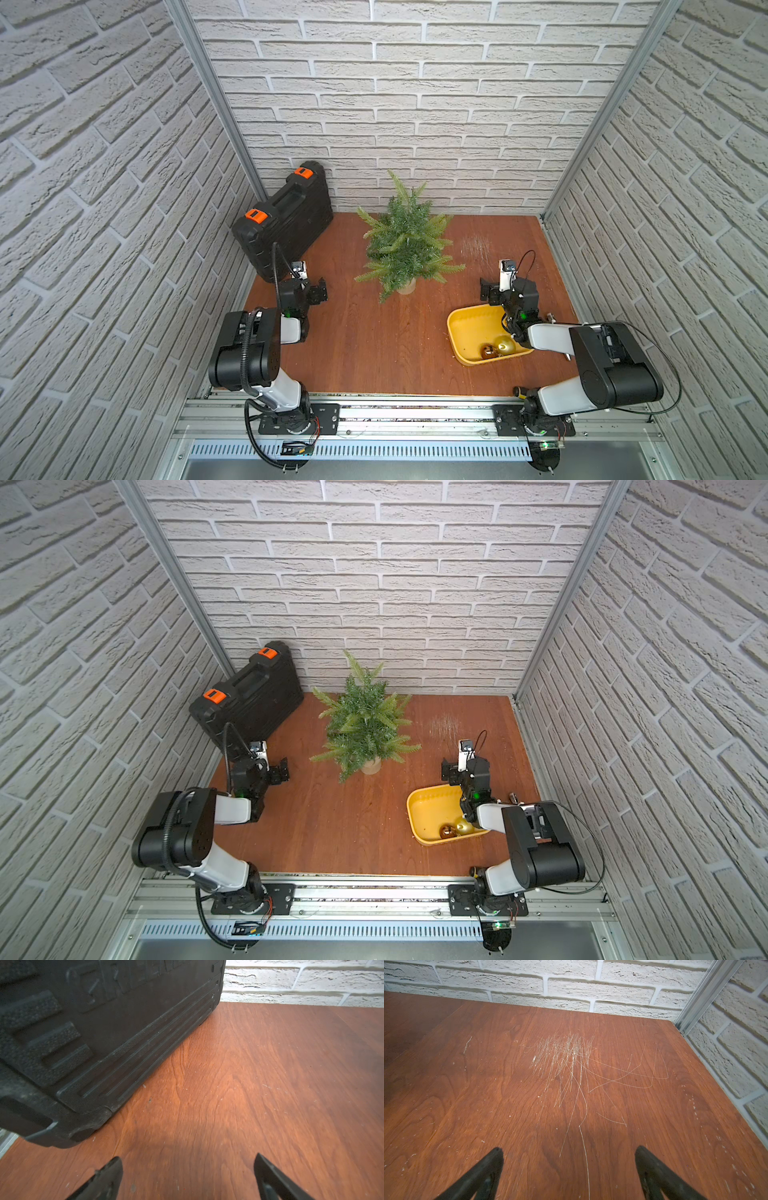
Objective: Decorate the small christmas tree with ornaments
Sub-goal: Pick up an ornament from the container.
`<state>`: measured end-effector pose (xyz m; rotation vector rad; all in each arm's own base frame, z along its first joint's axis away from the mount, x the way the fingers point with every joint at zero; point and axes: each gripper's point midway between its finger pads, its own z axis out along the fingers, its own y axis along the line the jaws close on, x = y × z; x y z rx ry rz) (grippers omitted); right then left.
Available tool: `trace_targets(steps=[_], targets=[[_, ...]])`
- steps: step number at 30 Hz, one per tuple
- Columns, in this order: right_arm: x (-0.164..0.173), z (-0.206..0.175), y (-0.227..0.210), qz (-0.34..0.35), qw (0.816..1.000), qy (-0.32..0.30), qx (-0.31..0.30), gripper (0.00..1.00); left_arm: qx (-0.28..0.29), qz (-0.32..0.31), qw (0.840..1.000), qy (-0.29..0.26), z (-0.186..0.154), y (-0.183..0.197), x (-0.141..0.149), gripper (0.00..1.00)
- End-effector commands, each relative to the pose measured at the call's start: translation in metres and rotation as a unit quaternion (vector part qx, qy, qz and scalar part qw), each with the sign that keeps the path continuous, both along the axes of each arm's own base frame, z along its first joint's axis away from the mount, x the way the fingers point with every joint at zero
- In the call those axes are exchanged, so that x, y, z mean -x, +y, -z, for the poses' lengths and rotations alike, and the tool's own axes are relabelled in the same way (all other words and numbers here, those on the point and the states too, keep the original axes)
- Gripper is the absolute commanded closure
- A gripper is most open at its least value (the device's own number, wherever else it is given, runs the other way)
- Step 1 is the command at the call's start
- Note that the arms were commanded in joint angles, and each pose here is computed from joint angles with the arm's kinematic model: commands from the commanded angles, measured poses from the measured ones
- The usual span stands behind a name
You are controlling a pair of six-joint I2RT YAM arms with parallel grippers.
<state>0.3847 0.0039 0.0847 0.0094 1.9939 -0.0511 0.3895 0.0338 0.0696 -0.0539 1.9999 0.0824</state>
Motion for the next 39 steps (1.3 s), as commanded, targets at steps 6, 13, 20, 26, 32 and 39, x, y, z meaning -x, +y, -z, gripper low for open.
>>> trace_targets(steps=[6,13,20,26,32,39], targets=[[-0.004,-0.013,0.000,-0.004,1.000,-0.023,0.000,0.01,-0.007,-0.005,0.999,-0.040,-0.024,0.003,-0.007,0.02],[-0.002,-0.040,0.004,-0.004,0.998,0.061,-0.005,0.00,-0.064,-0.070,0.994,-0.046,-0.074,0.003,0.013,0.02],[0.022,-0.065,0.010,0.005,0.993,0.099,-0.058,0.06,-0.024,-0.120,0.991,-0.045,-0.123,-0.007,0.043,0.02],[0.063,-0.082,0.016,0.006,0.986,0.137,-0.097,0.11,0.073,-0.127,0.989,-0.007,-0.151,-0.019,0.066,0.02],[0.097,-0.093,0.034,-0.008,0.971,0.183,-0.153,0.18,0.105,-0.043,0.990,0.079,-0.159,-0.051,0.084,0.02],[0.124,-0.098,0.060,-0.044,0.957,0.224,-0.177,0.22,0.100,0.036,0.985,0.133,-0.157,-0.074,0.097,0.02]])
